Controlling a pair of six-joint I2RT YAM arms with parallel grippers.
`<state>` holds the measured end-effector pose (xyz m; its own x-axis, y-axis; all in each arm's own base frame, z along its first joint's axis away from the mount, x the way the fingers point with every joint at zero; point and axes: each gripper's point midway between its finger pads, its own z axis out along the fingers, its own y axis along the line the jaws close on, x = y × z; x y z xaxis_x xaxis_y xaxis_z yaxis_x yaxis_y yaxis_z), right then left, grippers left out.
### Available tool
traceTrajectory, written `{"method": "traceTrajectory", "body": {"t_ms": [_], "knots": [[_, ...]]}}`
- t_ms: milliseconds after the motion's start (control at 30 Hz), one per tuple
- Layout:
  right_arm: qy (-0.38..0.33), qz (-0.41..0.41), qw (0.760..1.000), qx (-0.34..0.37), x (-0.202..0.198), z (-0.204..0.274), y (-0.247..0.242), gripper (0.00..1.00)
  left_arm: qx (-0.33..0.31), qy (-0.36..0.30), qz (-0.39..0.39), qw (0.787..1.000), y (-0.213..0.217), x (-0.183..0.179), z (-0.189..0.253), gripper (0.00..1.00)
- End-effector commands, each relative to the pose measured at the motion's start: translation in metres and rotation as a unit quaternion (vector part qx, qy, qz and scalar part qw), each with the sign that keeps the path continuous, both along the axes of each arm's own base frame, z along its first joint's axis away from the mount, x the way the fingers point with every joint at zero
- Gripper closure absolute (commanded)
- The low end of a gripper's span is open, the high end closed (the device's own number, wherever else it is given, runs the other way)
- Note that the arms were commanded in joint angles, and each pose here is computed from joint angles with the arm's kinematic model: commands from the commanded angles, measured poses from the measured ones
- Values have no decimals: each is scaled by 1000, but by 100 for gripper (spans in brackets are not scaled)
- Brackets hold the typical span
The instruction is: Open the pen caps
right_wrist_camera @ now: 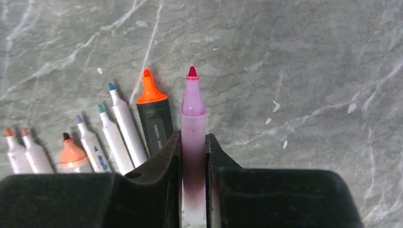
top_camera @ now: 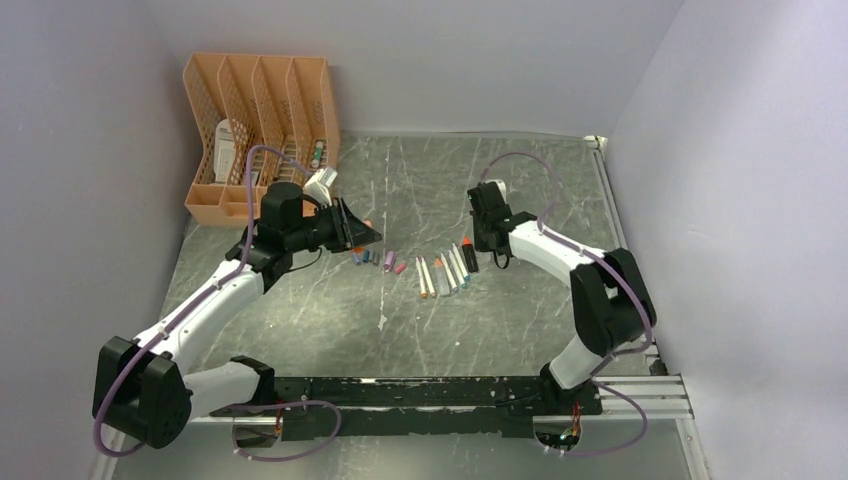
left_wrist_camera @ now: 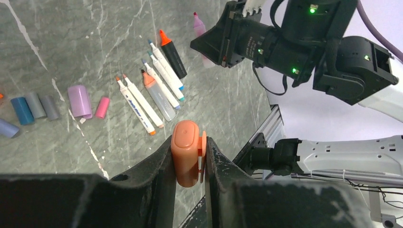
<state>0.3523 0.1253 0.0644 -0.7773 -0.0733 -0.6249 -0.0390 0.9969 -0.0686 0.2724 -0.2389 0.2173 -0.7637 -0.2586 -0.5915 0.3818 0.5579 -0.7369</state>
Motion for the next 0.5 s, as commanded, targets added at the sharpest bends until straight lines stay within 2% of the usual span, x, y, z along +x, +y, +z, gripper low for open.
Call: {"method": "traceTrajectory", "body": {"t_ms": [0, 167, 333, 467], "knots": [[-5, 2, 1000, -26, 16, -4, -3, 95, 9, -3, -3, 1000, 0, -1, -5, 92], [15, 12, 1000, -19, 16, -22, 4, 89, 10, 2, -3, 1000, -1, 0, -10, 92], [25, 19, 999, -13, 13, -30, 7, 73, 16, 9, 1, 1000, 0, 2, -17, 92], [22, 22, 1000, -5, 12, -28, 9, 65, 33, 15, 14, 999, 3, 9, -28, 92]]}}
